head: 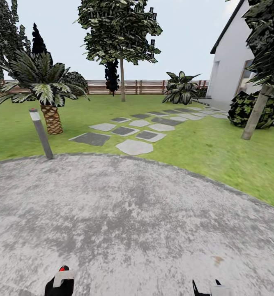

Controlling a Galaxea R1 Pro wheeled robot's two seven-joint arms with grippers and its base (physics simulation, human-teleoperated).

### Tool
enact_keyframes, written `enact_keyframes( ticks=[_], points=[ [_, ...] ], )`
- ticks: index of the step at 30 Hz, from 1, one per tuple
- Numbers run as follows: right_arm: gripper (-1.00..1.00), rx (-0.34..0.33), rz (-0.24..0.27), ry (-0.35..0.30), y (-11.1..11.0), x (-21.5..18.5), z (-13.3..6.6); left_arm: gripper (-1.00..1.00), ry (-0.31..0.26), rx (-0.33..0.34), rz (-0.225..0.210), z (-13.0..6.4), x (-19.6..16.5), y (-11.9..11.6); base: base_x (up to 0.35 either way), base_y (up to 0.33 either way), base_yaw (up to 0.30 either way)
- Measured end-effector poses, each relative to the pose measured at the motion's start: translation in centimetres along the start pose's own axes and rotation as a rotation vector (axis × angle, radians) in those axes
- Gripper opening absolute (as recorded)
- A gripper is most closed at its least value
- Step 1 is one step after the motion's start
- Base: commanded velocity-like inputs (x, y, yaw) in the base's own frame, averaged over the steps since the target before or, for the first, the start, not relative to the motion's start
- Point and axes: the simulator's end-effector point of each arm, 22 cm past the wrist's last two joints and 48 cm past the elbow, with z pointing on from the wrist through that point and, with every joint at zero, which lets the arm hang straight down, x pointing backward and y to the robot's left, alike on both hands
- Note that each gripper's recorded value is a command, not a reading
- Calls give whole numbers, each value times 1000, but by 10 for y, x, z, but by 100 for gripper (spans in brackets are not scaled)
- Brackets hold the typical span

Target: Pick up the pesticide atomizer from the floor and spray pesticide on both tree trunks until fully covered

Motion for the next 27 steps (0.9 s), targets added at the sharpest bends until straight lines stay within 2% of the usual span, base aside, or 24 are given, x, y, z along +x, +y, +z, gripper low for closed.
enact_keyframes(
  ticks=[4,7,27],
  points=[
    [100,9,1,-85,-3,-34,15,-100,0,4,-1,0,0,-3,339,0,0],
    [100,16,0,-116,-7,-47,19,-100,2,4,-1,0,1,-4,339,0,0],
    [100,-3,-11,-125,-2,-50,20,-100,1,1,-3,0,1,-3,339,0,0]
  ],
)
